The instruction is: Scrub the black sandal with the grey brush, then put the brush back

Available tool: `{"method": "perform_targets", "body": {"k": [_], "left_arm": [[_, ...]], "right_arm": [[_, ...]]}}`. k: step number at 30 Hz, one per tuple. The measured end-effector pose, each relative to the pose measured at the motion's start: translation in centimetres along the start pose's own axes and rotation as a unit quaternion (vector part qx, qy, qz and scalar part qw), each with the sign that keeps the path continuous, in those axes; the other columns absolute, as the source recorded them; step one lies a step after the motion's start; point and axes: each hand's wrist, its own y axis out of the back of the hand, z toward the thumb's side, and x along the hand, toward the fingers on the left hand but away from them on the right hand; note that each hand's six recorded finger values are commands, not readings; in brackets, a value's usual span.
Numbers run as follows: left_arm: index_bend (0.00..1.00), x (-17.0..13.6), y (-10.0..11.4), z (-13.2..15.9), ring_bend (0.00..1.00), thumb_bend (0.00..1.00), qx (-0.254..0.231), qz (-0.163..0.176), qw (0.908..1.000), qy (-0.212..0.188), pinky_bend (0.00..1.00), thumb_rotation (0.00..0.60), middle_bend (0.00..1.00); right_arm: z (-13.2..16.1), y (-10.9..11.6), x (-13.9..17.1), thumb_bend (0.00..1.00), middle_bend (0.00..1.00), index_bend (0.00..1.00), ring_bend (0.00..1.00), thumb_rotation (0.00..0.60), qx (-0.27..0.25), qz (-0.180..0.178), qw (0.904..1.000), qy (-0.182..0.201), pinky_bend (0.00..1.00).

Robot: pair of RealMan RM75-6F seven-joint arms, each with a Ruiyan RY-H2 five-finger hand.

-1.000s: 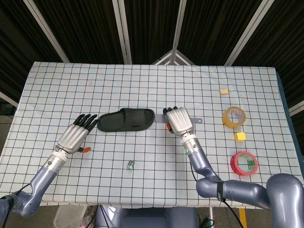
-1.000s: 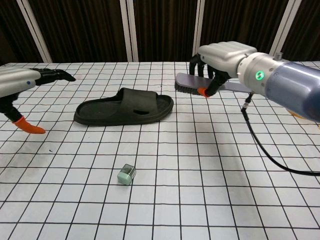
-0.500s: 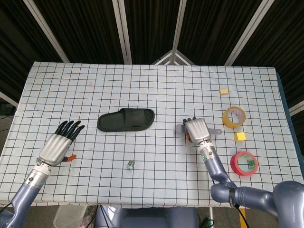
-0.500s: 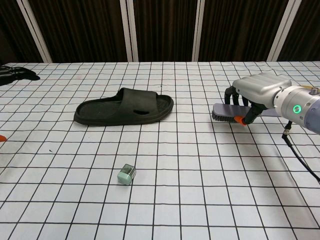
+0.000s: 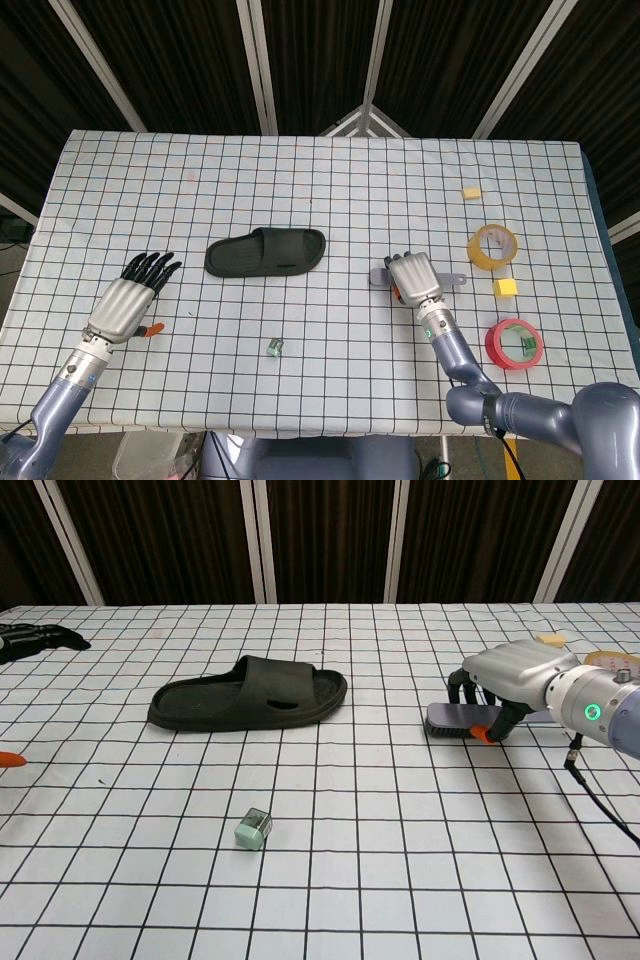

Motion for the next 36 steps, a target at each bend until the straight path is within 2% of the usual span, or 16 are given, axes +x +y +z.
{"method": "perform_targets", "body": {"k": [10,15,23,29,36], "left_arm": [[0.00,-0.2,0.0,-0.2,0.00,0.17,-0.003,-0.002,1.0000,0.003,0.02,0.600,0.00],[0.00,-0.2,0.1,-0.1,0.00,0.17,-0.003,-0.003,1.0000,0.003,0.02,0.600,0.00],[0.00,-0.2,0.1,-0.1,0.00,0.17,-0.003,-0.004,1.0000,0.003,0.02,0.600,0.00],[0.00,-0.3,0.2,0.0,0.00,0.17,-0.003,-0.004,1.0000,0.003,0.02,0.600,0.00],[0.00,-0.8,0.4,-0.1,0.00,0.17,-0.004,0.003,1.0000,0.004,0.02,0.600,0.00]], "right_arm": [[0.0,-0.4,0.3,0.47,0.32,0.23,0.40,0.600,0.011,0.018,0.9998,0.007,0.49],[-0.1,-0.6,0.4,0.47,0.29,0.19,0.38,0.600,0.017,0.034,0.9992,0.008,0.48],[-0.1,-0.1,0.5,0.47,0.26,0.14,0.33,0.600,0.018,0.034,0.9992,0.011,0.44],[0.2,0.4,0.8,0.47,0.22,0.08,0.26,0.600,0.019,0.033,0.9991,0.017,0.32],[0.9,1.2,1.4,0.47,0.13,0.03,0.12,0.600,0.011,0.027,0.9992,0.027,0.14]]}}
